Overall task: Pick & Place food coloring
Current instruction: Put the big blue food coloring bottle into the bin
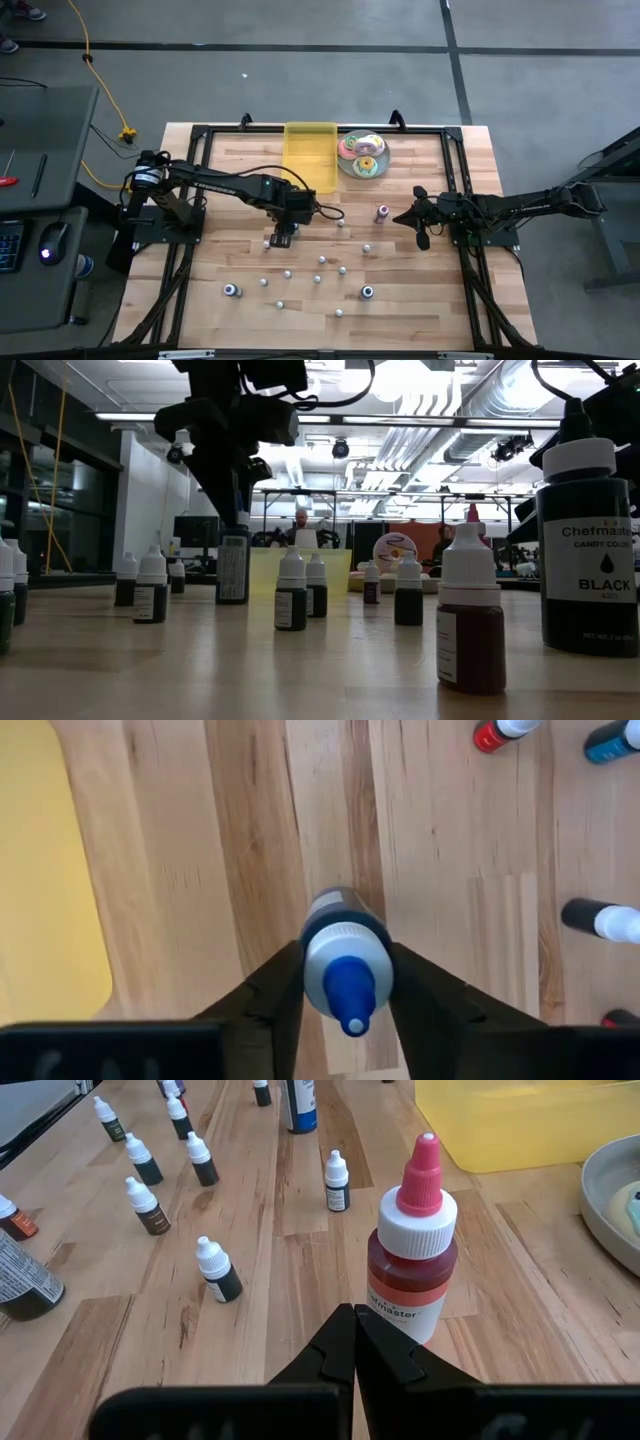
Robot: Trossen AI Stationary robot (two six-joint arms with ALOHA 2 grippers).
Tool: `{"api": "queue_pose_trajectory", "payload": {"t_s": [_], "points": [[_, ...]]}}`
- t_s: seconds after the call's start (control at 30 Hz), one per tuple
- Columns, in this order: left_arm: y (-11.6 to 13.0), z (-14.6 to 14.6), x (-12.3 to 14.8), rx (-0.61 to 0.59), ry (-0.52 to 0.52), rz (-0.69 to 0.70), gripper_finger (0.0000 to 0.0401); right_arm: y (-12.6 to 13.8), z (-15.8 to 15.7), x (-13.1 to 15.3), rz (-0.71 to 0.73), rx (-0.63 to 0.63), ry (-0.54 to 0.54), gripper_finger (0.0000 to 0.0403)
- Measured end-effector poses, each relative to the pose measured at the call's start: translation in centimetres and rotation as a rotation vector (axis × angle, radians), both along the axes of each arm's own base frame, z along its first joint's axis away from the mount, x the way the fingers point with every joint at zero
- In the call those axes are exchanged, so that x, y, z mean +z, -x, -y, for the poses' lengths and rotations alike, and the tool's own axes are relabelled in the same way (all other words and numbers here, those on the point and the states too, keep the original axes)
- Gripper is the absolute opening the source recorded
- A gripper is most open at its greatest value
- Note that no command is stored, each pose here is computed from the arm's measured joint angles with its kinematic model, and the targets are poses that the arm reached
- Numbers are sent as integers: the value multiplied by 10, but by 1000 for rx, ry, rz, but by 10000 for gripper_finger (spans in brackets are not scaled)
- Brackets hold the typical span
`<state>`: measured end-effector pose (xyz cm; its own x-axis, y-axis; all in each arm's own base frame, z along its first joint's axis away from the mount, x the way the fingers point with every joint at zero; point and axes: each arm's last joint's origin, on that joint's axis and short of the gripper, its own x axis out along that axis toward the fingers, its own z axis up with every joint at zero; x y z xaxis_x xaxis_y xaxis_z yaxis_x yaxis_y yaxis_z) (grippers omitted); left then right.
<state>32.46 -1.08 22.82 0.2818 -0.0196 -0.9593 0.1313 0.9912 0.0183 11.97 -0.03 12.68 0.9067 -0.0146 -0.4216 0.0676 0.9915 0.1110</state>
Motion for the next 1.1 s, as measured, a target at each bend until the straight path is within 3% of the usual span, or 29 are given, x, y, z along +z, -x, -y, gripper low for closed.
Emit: {"api": "queue_pose_trajectory", "payload": {"t_s": [0.37, 0.83, 1.1], "points": [[7, 0, 12, -21, 15, -16, 104, 0, 0, 0, 0, 0, 0, 0], [27, 7, 122, -171, 51, 26, 102, 0, 0, 0, 3, 0, 0, 0], [37, -13, 175, -128, -89, 158, 102, 0, 0, 0, 2, 0, 0, 0]]}}
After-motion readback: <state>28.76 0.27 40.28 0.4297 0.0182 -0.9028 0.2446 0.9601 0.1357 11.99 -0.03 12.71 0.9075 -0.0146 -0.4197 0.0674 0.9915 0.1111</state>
